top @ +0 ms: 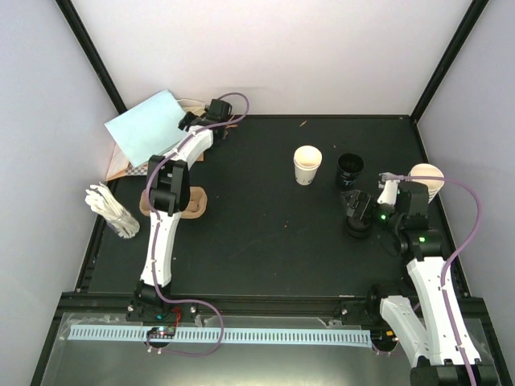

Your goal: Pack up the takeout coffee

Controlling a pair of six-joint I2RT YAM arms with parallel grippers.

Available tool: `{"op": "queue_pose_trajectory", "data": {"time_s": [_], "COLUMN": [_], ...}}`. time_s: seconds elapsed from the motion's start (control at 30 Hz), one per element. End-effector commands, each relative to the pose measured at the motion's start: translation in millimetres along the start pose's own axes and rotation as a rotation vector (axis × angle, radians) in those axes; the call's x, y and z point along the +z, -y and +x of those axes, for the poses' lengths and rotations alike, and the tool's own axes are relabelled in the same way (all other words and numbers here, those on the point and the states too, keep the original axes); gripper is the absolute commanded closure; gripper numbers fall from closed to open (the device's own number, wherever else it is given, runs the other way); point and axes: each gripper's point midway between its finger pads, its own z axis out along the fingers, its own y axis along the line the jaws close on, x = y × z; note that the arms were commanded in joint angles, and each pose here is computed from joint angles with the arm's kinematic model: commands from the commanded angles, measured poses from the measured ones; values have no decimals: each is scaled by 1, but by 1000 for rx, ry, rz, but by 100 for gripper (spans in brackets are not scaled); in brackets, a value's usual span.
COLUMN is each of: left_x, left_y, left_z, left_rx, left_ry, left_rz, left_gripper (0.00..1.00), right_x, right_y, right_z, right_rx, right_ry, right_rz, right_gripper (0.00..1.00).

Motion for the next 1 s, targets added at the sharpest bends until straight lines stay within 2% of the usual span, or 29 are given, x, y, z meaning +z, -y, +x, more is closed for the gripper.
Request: {"op": "queue_pose_trajectory", "data": {"time_s": [0.0,0.23,0.33,0.43,0.8,0.87,0.97], "left_x": [4,12,23,30,50,51,52], "left_y": [-25,-25,-25,-19,-6,-11,-23], "left_z": [-21,-29,-22,-15,-2,-3,-3], "left_rx": [11,12,12,7,47,44,7], "left_ry": [35,64,40,28,-7,-10,-12], "left_rz": [-185,-212,-239,-201,-207,-227,-267], "left_gripper": [4,8,12,15,9,12,28], "right_x": [-2,5,8,8,13,14,15], "right_y": [-8,-5,-3,-3,-7,-7,-6], "right_z": [-5,-4,-4,-5,-10,-11,-11], "right_rx": [-31,-23,-20,-20,-13,-13,-11], "right_ry": [9,6,3,2,-15,-19,-16], "right_rz": [-33,-31,-29,-26,-41,-38,-38], "right_gripper": [0,0,0,0,0,0,0]}}
